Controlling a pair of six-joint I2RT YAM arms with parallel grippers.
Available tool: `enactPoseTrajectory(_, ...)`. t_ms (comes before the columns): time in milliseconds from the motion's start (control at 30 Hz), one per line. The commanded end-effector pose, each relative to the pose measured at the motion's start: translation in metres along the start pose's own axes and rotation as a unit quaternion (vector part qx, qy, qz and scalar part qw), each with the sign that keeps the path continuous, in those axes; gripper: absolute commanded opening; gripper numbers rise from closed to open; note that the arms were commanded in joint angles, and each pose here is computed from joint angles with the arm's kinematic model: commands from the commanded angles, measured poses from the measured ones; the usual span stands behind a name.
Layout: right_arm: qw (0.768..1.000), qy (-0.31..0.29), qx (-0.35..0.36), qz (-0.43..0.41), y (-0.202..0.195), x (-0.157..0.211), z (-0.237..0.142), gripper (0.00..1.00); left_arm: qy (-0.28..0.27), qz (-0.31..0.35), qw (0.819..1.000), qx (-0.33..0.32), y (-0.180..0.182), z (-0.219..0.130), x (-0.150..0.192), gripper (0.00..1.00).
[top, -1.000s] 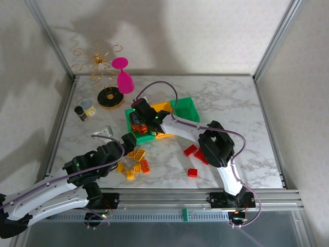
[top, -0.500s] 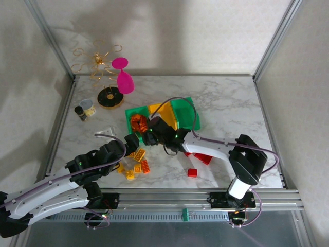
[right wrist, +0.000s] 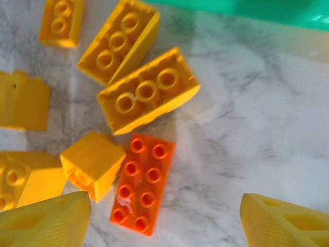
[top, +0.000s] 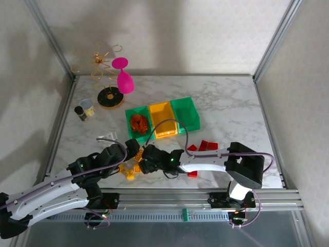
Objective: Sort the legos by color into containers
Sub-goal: Pick up the lego from the bottom-center of the table.
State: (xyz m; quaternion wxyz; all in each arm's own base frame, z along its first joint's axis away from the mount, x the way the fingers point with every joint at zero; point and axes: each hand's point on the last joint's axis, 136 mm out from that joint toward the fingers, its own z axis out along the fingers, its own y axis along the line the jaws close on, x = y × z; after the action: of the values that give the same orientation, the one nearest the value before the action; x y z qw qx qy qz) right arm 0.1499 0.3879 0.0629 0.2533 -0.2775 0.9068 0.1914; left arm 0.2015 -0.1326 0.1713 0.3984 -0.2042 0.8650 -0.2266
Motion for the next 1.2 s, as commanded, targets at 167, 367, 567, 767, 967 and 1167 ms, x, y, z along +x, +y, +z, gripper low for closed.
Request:
enactPoseTrajectory(167, 1.000, 0.025, 0.016, -0.001, 0.011, 0.027, 0.016, 0.79, -0.003, -0.062, 0.997, -0.044, 0.032, -0.008, 0.002, 1.00)
enactPoseTrajectory(367, 0.999, 0.031, 0.035, -0.006, 0.008, 0.031, 0.024, 0.80, -0.005, -0.065, 0.997, -0.047, 0.034, -0.008, 0.001, 1.00)
enactPoseTrajectory(567, 0.997, 0.046, 0.063, -0.011, -0.001, 0.038, 0.032, 0.80, -0.009, -0.065, 0.997, -0.049, 0.034, -0.008, -0.001, 1.00)
enactPoseTrajectory(767, 0.992, 0.045, 0.121, -0.005, -0.024, 0.038, 0.024, 0.72, -0.010, -0.065, 0.997, -0.047, 0.033, -0.008, -0.002, 1.00)
enactPoseTrajectory(967, 0.990, 0.044, 0.133, -0.026, -0.030, 0.034, 0.022, 0.65, -0.013, -0.065, 0.997, -0.048, 0.033, -0.007, -0.002, 1.00)
enactPoseTrajectory(1167, 0.991, 0.037, 0.113, -0.064, -0.016, 0.024, 0.030, 0.59, -0.017, -0.065, 0.996, -0.051, 0.034, -0.009, -0.005, 1.00)
